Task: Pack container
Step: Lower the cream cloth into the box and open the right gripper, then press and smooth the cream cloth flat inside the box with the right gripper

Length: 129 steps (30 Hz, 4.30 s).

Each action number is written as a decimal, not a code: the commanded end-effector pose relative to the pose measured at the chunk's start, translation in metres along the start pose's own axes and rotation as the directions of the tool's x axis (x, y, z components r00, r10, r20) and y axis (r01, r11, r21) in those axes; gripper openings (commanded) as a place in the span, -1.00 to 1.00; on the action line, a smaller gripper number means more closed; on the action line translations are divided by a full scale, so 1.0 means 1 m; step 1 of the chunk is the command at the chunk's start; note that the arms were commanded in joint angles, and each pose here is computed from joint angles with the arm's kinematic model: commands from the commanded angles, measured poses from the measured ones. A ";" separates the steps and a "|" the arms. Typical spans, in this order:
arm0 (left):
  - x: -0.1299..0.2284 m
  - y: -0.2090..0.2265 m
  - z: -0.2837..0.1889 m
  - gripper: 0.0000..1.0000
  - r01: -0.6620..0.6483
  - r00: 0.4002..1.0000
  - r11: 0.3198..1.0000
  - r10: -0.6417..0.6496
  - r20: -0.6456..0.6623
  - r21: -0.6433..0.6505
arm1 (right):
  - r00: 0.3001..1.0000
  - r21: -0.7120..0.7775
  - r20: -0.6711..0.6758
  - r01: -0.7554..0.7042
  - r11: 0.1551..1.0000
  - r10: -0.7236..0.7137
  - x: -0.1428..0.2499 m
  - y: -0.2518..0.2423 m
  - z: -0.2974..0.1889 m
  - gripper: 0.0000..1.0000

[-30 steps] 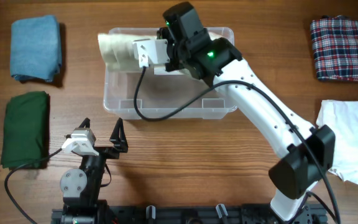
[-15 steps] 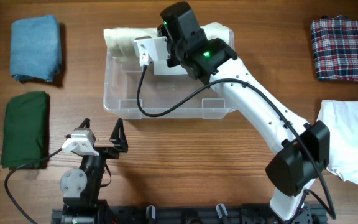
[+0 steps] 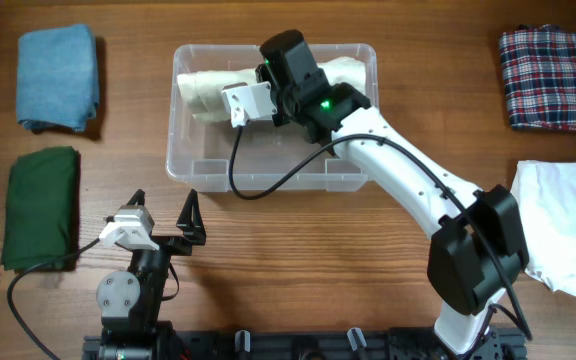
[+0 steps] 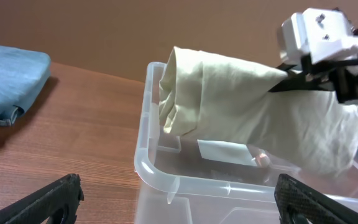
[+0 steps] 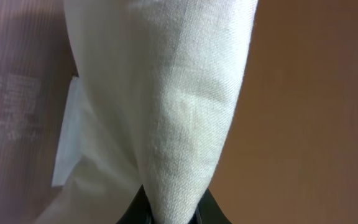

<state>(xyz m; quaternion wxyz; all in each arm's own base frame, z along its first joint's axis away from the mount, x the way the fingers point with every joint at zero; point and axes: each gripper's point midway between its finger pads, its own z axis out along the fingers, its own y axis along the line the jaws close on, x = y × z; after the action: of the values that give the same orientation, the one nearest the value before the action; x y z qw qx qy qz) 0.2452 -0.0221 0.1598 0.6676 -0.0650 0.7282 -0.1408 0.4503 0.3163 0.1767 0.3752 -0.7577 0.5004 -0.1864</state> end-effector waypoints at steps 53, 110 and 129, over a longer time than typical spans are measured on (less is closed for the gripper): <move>0.001 0.002 0.000 1.00 -0.005 1.000 1.000 0.005 0.000 -0.003 | 0.988 0.115 0.098 -0.131 0.985 0.120 -0.023 -0.007 0.000 0.45; 0.001 0.002 0.000 1.00 -0.005 1.000 1.000 0.005 0.000 -0.003 | 0.264 -0.287 -0.453 -0.947 0.141 0.851 -0.001 0.072 0.001 -0.92; 0.001 0.002 0.000 1.00 -0.005 1.000 1.000 0.005 0.000 -0.003 | 0.257 -0.308 -0.664 -0.950 0.057 0.702 0.004 0.147 0.018 -0.92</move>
<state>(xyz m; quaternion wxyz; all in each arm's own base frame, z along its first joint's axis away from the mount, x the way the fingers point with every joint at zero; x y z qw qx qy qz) 0.2452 -0.0221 0.1597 0.6675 -0.0649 0.7283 -0.1409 0.3749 0.2862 0.0645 0.0299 -0.3478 0.9274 0.1342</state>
